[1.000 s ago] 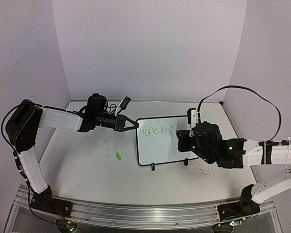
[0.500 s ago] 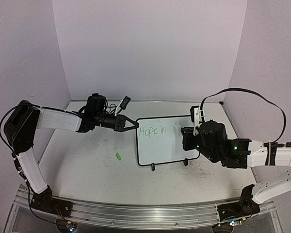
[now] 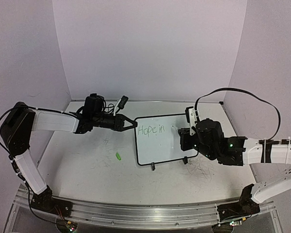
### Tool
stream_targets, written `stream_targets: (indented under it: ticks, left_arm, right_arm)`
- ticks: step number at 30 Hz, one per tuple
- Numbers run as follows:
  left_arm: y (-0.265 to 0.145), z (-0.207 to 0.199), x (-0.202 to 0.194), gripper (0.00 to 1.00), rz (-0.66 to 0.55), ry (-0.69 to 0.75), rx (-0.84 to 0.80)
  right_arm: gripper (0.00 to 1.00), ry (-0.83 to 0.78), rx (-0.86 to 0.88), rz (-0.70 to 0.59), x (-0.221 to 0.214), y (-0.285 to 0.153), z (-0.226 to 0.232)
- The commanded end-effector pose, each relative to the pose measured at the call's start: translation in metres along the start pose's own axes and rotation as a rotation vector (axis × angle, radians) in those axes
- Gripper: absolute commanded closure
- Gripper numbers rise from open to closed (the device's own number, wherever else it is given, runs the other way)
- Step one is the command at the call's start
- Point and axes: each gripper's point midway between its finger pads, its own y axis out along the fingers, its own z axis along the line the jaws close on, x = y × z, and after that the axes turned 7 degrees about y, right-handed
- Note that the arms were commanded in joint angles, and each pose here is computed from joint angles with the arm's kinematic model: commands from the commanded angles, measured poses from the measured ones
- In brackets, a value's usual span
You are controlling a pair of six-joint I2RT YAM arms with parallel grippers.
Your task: Write a sentence on the whiteboard
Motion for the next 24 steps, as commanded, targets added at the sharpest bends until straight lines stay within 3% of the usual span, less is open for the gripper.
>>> stream_targets:
  ticks: [1,15,24]
  left_arm:
    - [-0.012,-0.01,0.022,1.0,-0.067,0.04,0.021]
    - [-0.011,-0.007,0.021,1.0,-0.062,0.086,0.028]
    - [-0.011,-0.008,0.018,1.0,-0.054,0.09,0.02]
  right_arm:
    - [1.0,0.034,0.027,-0.05,0.024,-0.005,0.009]
    - [1.0,0.069,-0.041,-0.033,0.013,0.004,-0.003]
    - [1.0,0.065,0.018,-0.063,0.016,0.01,0.01]
